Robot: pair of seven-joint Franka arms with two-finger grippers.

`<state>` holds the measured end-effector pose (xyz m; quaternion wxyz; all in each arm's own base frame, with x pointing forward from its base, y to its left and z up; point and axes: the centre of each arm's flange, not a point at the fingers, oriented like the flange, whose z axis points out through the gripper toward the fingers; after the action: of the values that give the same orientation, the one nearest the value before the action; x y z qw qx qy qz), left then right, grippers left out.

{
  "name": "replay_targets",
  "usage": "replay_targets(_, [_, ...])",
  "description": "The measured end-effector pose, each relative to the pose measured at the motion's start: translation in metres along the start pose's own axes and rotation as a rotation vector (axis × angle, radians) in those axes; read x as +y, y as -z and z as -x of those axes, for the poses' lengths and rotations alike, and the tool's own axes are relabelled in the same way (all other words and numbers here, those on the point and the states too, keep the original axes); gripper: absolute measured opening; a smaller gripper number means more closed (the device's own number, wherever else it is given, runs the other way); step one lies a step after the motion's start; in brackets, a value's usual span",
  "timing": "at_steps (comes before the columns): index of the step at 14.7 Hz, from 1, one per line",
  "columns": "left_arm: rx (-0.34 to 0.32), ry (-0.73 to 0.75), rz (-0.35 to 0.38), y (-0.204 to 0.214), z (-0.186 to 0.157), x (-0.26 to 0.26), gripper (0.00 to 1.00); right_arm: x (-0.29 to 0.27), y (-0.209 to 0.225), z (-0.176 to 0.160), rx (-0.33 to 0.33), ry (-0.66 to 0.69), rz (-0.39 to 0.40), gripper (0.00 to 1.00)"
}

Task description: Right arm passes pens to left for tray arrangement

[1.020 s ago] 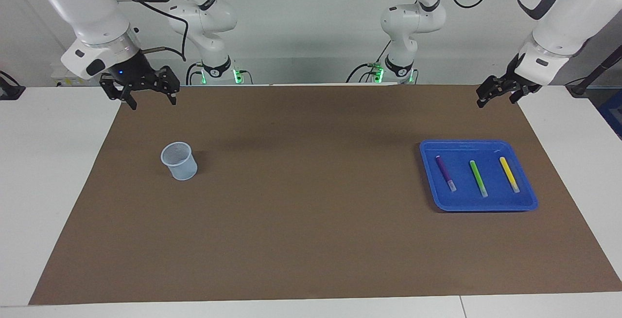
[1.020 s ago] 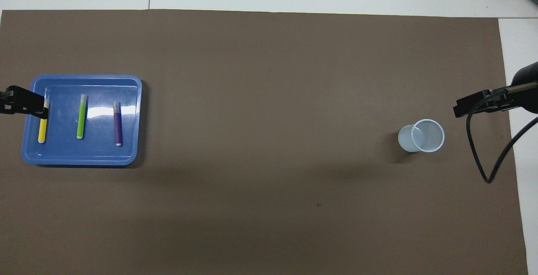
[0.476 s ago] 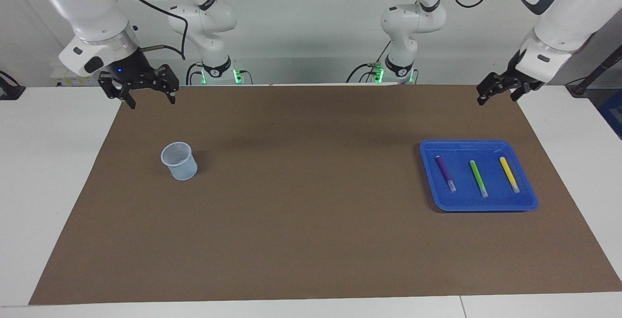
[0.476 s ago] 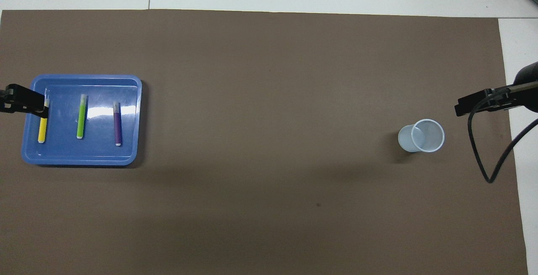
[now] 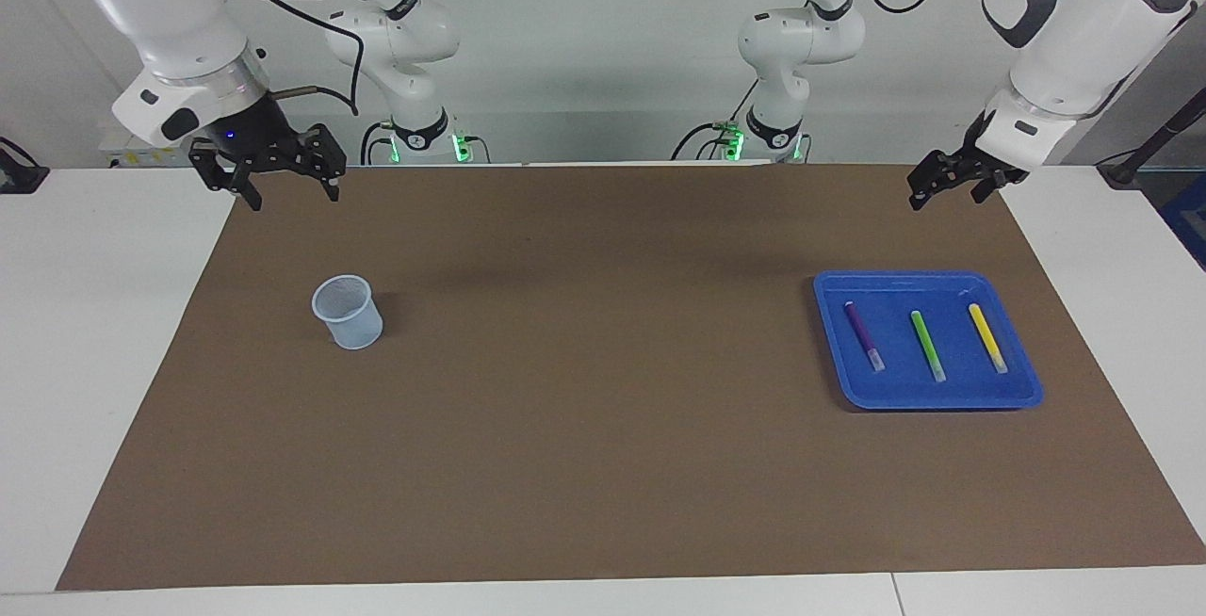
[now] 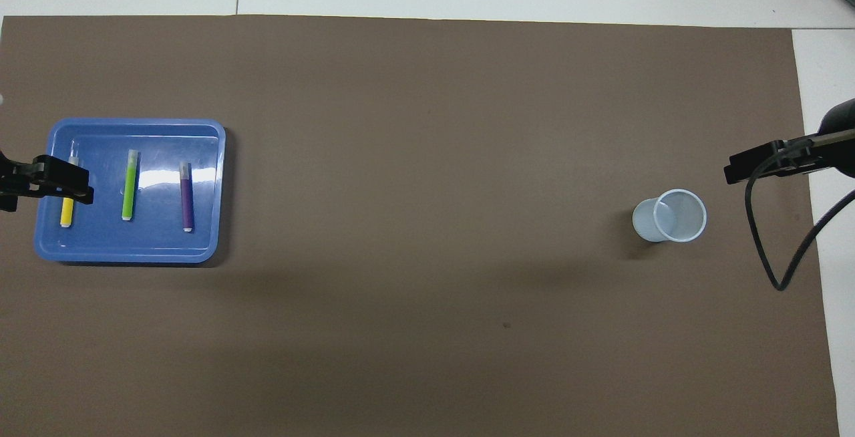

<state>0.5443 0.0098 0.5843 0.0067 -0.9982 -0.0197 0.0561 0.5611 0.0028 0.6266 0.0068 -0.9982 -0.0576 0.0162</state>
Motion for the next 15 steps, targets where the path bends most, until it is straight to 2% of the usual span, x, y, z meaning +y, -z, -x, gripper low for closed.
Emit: replay_targets(15, [0.023, -0.001, 0.005, 0.0064, 0.0017, 0.001, 1.0, 0.0017, 0.0044, 0.0033, 0.008, -0.004, 0.0, 1.0])
